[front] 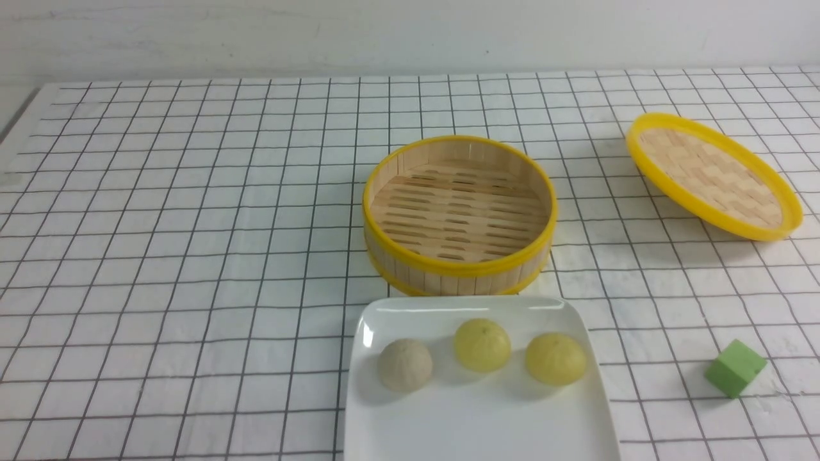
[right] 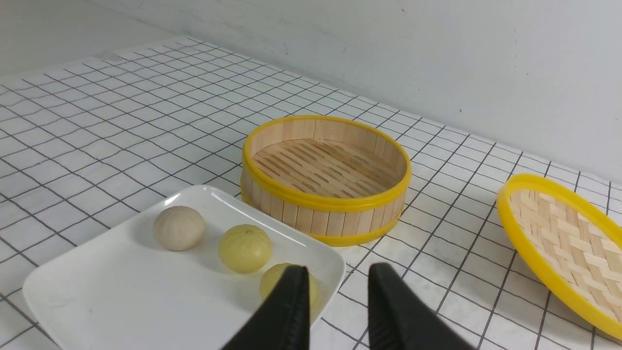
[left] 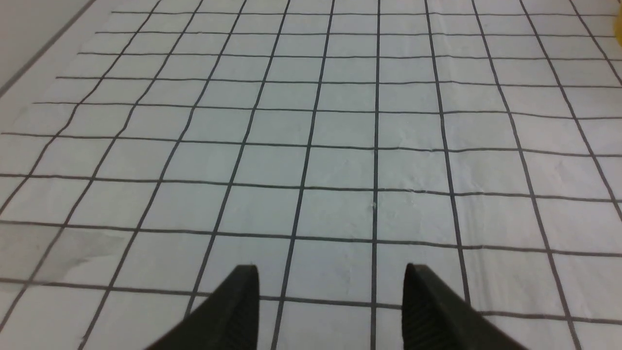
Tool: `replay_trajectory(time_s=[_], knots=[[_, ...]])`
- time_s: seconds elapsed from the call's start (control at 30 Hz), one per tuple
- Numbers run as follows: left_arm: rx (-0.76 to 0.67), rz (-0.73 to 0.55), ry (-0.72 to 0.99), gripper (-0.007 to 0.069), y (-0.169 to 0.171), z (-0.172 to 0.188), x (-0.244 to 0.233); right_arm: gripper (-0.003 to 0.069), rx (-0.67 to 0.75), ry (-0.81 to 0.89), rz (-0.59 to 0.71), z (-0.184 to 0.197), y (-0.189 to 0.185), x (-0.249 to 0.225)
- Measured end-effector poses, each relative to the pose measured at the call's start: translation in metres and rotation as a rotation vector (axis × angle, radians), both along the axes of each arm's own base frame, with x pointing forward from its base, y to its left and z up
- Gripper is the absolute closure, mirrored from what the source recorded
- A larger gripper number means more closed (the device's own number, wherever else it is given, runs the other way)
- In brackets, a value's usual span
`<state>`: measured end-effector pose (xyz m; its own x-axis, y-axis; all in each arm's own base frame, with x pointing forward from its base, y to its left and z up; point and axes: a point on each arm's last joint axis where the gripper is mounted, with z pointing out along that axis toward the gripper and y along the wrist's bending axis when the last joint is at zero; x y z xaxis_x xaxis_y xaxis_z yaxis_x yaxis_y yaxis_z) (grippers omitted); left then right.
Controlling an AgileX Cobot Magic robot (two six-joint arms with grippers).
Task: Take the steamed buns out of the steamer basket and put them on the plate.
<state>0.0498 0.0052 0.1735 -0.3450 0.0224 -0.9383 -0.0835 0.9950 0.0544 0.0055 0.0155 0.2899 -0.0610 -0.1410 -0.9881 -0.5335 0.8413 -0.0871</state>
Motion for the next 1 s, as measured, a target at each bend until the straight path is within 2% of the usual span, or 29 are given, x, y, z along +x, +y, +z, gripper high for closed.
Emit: replay_trajectory(time_s=[1.0], knots=[[0.000,0.000,0.002,0.0211,0.0000,-0.0001,-0.0001,0.0421,0.000,0.000,0.000,0.0000,0.0000,0.0000]])
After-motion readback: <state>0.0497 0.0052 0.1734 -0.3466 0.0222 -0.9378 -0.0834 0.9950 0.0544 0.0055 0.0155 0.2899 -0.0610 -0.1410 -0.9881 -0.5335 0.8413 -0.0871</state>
